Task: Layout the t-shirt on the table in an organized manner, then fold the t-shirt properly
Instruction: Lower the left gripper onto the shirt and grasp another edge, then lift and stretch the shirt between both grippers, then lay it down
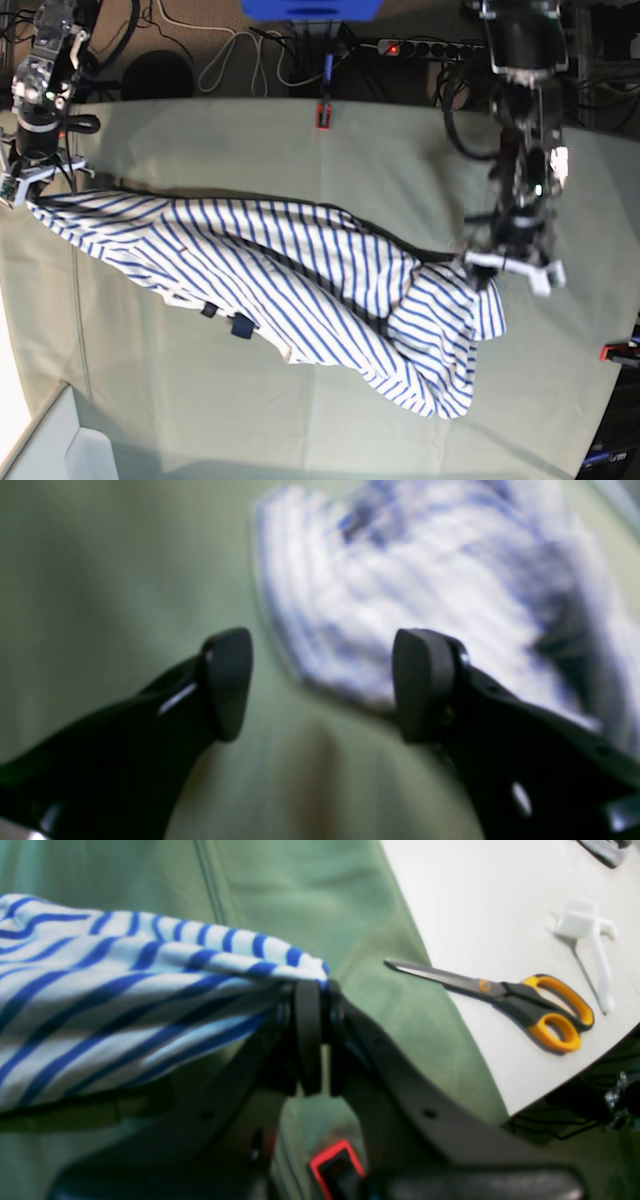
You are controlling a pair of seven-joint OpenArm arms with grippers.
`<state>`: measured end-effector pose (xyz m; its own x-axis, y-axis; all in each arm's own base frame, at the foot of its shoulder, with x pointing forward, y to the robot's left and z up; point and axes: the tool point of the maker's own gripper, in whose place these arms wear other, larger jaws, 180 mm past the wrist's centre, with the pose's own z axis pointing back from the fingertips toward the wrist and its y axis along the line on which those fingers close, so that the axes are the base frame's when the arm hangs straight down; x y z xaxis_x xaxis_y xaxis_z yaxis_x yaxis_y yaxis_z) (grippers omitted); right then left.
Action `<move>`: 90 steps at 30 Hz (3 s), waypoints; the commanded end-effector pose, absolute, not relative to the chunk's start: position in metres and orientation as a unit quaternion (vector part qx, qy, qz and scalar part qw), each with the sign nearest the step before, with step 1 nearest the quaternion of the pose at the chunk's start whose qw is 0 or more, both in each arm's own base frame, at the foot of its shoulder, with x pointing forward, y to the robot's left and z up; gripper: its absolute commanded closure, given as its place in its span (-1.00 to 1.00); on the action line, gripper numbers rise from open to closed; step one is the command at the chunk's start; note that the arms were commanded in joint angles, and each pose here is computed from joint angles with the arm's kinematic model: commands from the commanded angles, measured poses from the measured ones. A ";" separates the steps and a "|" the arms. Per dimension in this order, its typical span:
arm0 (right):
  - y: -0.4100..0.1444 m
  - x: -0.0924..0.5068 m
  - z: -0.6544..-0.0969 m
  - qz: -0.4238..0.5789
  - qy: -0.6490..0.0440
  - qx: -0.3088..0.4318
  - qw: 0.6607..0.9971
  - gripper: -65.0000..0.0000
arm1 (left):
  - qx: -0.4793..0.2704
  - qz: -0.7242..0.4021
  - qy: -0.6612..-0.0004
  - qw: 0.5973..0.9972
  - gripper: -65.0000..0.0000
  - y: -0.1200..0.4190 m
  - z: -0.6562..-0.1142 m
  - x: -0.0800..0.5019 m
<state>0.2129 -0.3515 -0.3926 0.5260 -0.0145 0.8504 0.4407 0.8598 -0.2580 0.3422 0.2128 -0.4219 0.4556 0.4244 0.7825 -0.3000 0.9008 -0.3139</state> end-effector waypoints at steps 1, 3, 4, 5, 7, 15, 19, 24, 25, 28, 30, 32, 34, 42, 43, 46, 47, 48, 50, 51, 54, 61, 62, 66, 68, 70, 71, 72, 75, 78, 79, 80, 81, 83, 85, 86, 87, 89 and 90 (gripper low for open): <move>-0.357 0.219 -0.379 -0.128 -0.487 -0.239 0.830 1.00 | -0.075 0.208 -0.496 0.840 -0.31 0.209 -0.412 0.352; -0.357 0.221 -0.378 -0.127 -0.489 -0.238 0.830 1.00 | -0.070 0.214 -0.480 0.848 -0.31 0.211 -0.430 0.343; -0.357 0.221 -0.378 -0.128 -0.489 -0.238 0.829 1.00 | -0.069 0.218 -0.471 0.852 -0.31 0.211 -0.437 0.341; -0.357 0.221 -0.378 -0.128 -0.489 -0.238 0.829 1.00 | -0.068 0.221 -0.460 0.858 -0.31 0.211 -0.447 0.337; -0.357 0.221 -0.378 -0.128 -0.489 -0.238 0.829 1.00 | -0.070 0.225 -0.454 0.859 -0.31 0.209 -0.451 0.339; -0.357 0.222 -0.378 -0.127 -0.490 -0.238 0.829 1.00 | -0.083 0.217 -0.444 0.865 -0.31 0.195 -0.456 0.365; -0.357 0.222 -0.377 -0.128 -0.490 -0.238 0.829 1.00 | -0.091 0.198 -0.438 0.872 -0.31 0.181 -0.459 0.375; -0.358 0.228 -0.374 -0.129 -0.497 -0.238 0.825 1.00 | -0.094 0.199 -0.443 0.869 0.43 0.180 -0.455 0.377; -0.358 0.229 -0.374 -0.130 -0.497 -0.237 0.825 1.00 | -0.094 0.199 -0.443 0.869 0.70 0.180 -0.455 0.377; -0.358 0.229 -0.378 -0.132 -0.492 -0.236 0.827 1.00 | -0.092 0.198 -0.453 0.864 0.98 0.183 -0.446 0.379; -0.359 0.232 -0.380 -0.135 -0.492 -0.234 0.827 1.00 | -0.091 0.196 -0.458 0.862 0.97 0.185 -0.443 0.372; -0.359 0.232 -0.382 -0.137 -0.491 -0.233 0.828 1.00 | -0.085 0.204 -0.482 0.848 1.00 0.196 -0.425 0.366; -0.359 0.233 -0.383 -0.137 -0.491 -0.233 0.828 1.00 | -0.074 0.214 -0.513 0.828 1.00 0.214 -0.400 0.356; -0.359 0.235 -0.380 -0.137 -0.496 -0.233 0.825 1.00 | -0.005 0.253 -0.569 0.783 1.00 0.295 -0.323 0.313; -0.359 0.237 -0.378 -0.137 -0.499 -0.234 0.823 1.00 | 0.004 0.264 -0.564 0.782 1.00 0.308 -0.316 0.307; -0.359 0.242 -0.374 -0.137 -0.505 -0.232 0.820 1.00 | 0.025 0.295 -0.556 0.777 1.00 0.339 -0.295 0.292; -0.359 0.243 -0.374 -0.137 -0.506 -0.232 0.819 1.00 | 0.033 0.305 -0.556 0.772 1.00 0.351 -0.287 0.288; -0.359 0.243 -0.373 -0.137 -0.507 -0.232 0.819 1.00 | 0.043 0.312 -0.557 0.769 1.00 0.363 -0.276 0.283; -0.362 0.246 -0.364 -0.130 -0.515 -0.238 0.813 1.00 | 0.059 0.324 -0.553 0.766 1.00 0.382 -0.261 0.274; -0.363 0.247 -0.361 -0.127 -0.517 -0.240 0.812 1.00 | 0.064 0.330 -0.553 0.763 1.00 0.390 -0.255 0.271; -0.363 0.249 -0.354 -0.124 -0.524 -0.242 0.807 1.00 | 0.074 0.347 -0.539 0.764 1.00 0.406 -0.252 0.259; -0.363 0.240 -0.357 -0.120 -0.517 -0.244 0.812 1.00 | 0.066 0.373 -0.453 0.807 1.00 0.399 -0.307 0.223; -0.363 0.239 -0.358 -0.119 -0.515 -0.244 0.813 1.00 | 0.061 0.380 -0.436 0.814 1.00 0.395 -0.322 0.217; -0.343 0.244 -0.366 -0.084 -0.515 -0.201 0.829 1.00 | 0.042 0.414 -0.366 0.833 1.00 0.390 -0.377 0.192; -0.334 0.245 -0.371 -0.077 -0.513 -0.183 0.835 1.00 | 0.032 0.428 -0.341 0.836 1.00 0.386 -0.396 0.184; -0.332 0.243 -0.373 -0.079 -0.511 -0.179 0.837 1.00 | 0.029 0.435 -0.331 0.837 1.00 0.385 -0.404 0.180; -0.332 0.242 -0.374 -0.079 -0.510 -0.179 0.838 1.00 | 0.029 0.436 -0.329 0.837 1.00 0.386 -0.405 0.179; -0.330 0.240 -0.376 -0.076 -0.509 -0.178 0.839 1.00 | 0.028 0.436 -0.330 0.837 1.00 0.385 -0.405 0.179; -0.328 0.241 -0.374 -0.075 -0.511 -0.177 0.838 1.00 | 0.027 0.430 -0.346 0.833 1.00 0.386 -0.395 0.190; -0.328 0.243 -0.373 -0.075 -0.514 -0.177 0.836 1.00 | 0.009 0.422 -0.402 0.812 1.00 0.387 -0.361 0.228; -0.328 0.246 -0.371 -0.074 -0.518 -0.175 0.834 1.00 | -0.003 0.420 -0.423 0.803 1.00 0.387 -0.349 0.243; -0.327 0.252 -0.367 -0.075 -0.523 -0.174 0.831 1.00 | -0.020 0.418 -0.445 0.792 1.00 0.384 -0.336 0.262; -0.328 0.254 -0.366 -0.077 -0.524 -0.174 0.830 1.00 | -0.031 0.410 -0.463 0.785 1.00 0.382 -0.322 0.281; -0.328 0.259 -0.364 -0.078 -0.529 -0.173 0.827 1.00 | -0.051 0.388 -0.490 0.779 1.00 0.374 -0.299 0.318; -0.327 0.265 -0.359 -0.080 -0.536 -0.172 0.823 1.00 | -0.086 0.368 -0.497 0.781 1.00 0.354 -0.291 0.353; -0.327 0.267 -0.357 -0.080 -0.539 -0.172 0.821 1.00 | -0.099 0.361 -0.496 0.783 1.00 0.345 -0.288 0.367; -0.327 0.270 -0.355 -0.081 -0.542 -0.172 0.819 1.00 | -0.110 0.358 -0.494 0.784 1.00 0.339 -0.288 0.379; -0.328 0.275 -0.352 -0.083 -0.547 -0.171 0.815 1.00 | -0.135 0.356 -0.481 0.790 0.99 0.325 -0.297 0.401; -0.328 0.278 -0.350 -0.084 -0.550 -0.170 0.813 1.00 | -0.143 0.356 -0.476 0.792 0.98 0.318 -0.305 0.413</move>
<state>0.2695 -0.3249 -0.3670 0.4314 0.0196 0.9019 0.3282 0.9279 -0.1771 0.4052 0.3099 -0.3251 0.3329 0.7106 0.6199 -0.4493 0.6975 -0.5582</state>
